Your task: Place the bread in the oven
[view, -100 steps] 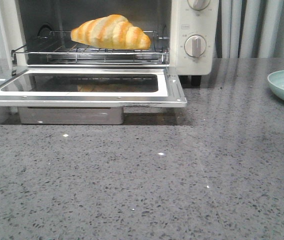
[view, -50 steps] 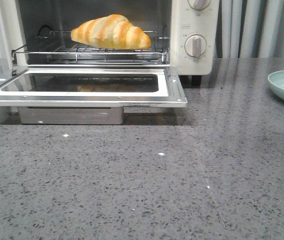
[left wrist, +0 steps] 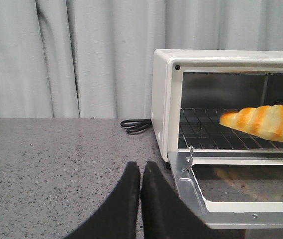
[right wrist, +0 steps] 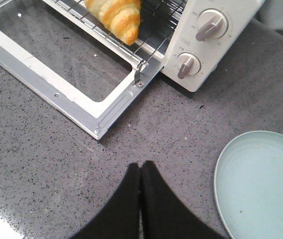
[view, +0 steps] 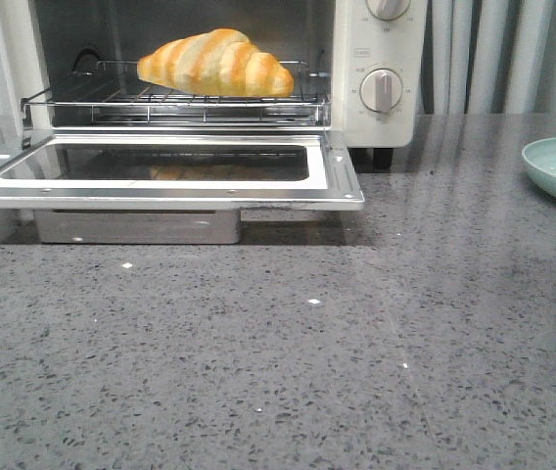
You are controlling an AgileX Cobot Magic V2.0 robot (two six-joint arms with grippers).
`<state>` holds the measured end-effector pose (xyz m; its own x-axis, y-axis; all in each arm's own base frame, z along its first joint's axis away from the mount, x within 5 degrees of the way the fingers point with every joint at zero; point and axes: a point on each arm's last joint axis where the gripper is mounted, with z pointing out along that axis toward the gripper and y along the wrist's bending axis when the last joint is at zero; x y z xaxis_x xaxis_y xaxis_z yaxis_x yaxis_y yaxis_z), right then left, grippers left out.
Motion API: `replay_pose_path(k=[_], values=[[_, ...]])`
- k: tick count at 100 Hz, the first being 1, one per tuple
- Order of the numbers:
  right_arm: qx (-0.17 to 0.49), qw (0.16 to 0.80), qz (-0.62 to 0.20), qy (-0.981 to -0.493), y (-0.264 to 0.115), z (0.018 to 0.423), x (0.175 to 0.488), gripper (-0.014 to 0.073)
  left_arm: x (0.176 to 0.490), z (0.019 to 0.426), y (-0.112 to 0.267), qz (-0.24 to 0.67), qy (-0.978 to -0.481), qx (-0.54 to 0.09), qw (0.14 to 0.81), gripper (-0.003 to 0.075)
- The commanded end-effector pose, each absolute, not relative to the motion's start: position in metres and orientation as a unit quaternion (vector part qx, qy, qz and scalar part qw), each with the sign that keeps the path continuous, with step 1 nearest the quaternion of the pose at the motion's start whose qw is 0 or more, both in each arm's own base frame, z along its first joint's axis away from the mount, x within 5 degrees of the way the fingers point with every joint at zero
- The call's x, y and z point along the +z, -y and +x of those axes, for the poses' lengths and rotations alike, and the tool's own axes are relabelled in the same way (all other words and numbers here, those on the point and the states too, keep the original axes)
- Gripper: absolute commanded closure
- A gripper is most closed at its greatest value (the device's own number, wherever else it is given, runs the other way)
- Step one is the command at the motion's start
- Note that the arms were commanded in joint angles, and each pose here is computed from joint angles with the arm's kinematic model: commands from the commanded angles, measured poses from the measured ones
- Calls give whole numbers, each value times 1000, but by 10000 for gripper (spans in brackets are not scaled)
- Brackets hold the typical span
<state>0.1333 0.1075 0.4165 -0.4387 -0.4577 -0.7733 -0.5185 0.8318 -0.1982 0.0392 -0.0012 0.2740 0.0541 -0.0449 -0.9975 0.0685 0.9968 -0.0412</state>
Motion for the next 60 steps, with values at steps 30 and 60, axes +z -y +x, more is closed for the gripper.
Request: replay_pose_path(k=[30, 60], values=[[92, 524, -253, -808, -91, 139, 391, 662, 288, 38, 2, 7, -654, -48, 755, 741], [106, 586, -172, -785, -60, 136, 365, 662, 288, 38, 2, 7, -654, -48, 755, 741]])
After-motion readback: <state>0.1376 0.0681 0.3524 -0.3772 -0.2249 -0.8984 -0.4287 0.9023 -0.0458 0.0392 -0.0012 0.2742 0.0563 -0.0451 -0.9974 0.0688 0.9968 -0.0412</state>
